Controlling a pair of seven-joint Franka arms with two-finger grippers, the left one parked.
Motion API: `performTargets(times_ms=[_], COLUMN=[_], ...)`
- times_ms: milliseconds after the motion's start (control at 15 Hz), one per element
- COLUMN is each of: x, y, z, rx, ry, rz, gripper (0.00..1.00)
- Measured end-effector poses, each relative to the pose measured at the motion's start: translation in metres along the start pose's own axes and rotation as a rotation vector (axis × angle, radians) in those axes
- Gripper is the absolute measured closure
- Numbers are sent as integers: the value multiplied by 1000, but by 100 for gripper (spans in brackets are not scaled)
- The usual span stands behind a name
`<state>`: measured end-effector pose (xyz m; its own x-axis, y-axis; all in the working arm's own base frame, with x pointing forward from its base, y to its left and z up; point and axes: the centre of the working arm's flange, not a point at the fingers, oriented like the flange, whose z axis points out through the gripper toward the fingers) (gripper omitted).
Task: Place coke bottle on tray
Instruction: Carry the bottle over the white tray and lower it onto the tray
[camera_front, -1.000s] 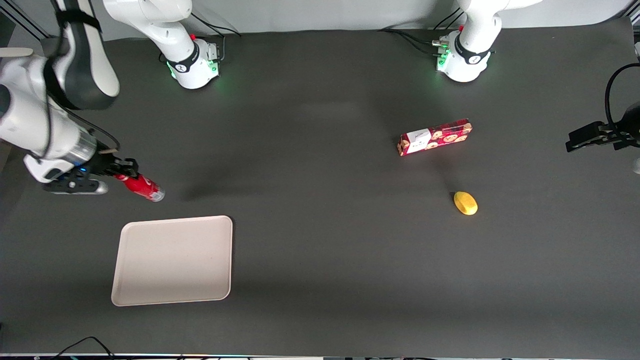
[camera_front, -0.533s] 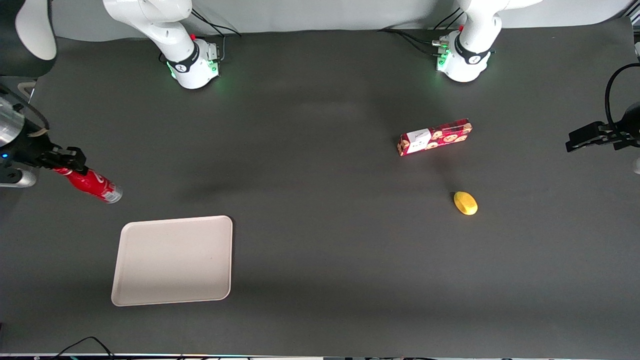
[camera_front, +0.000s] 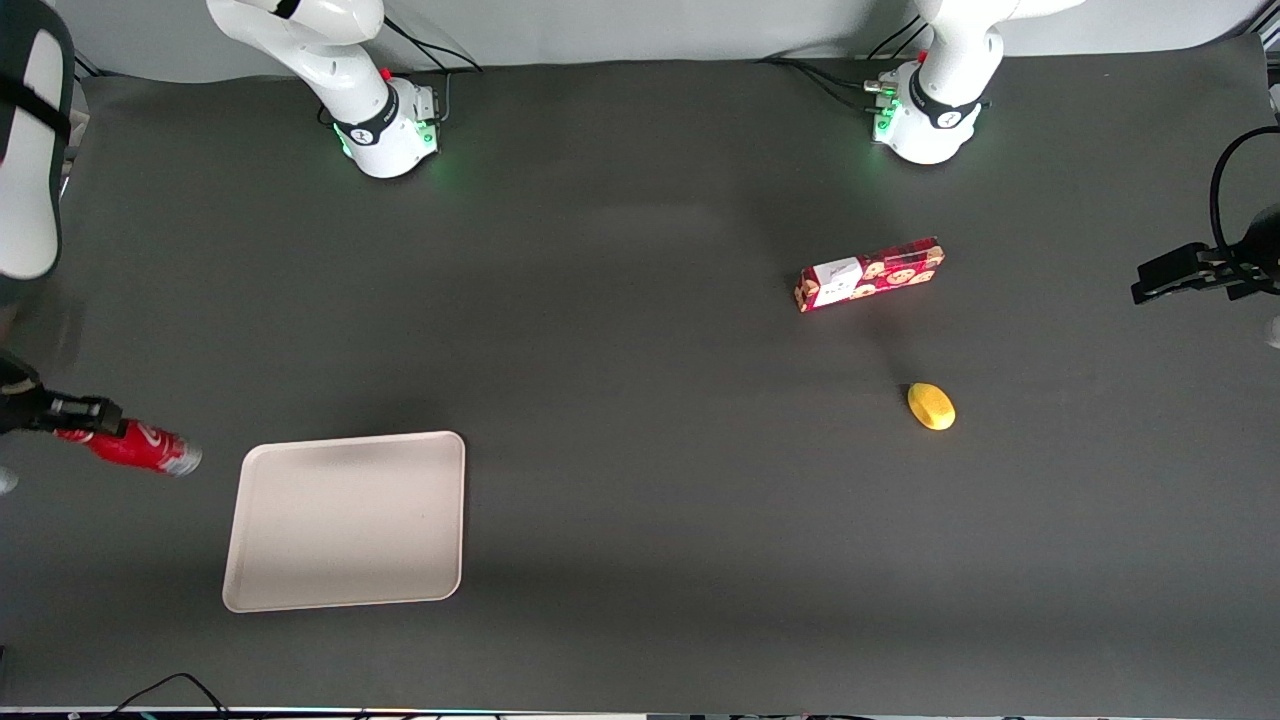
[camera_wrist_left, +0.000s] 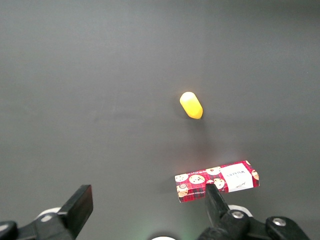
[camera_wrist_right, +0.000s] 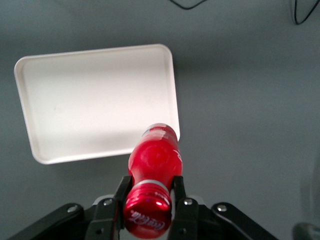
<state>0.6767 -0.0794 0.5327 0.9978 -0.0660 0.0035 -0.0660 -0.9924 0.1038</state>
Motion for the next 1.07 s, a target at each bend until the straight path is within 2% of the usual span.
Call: performTargets(times_ms=[133,333,400,600,867,1067], x=[24,52,59,69,73,76], y=[7,10,10,5,0,0], z=[28,87,107,163,198,203], rx=[10,64,69,69,75,77], ry=[37,72,71,37,15,31], rz=[12,23,20,-22,-29,-32], gripper=[63,63,63,63,63,63])
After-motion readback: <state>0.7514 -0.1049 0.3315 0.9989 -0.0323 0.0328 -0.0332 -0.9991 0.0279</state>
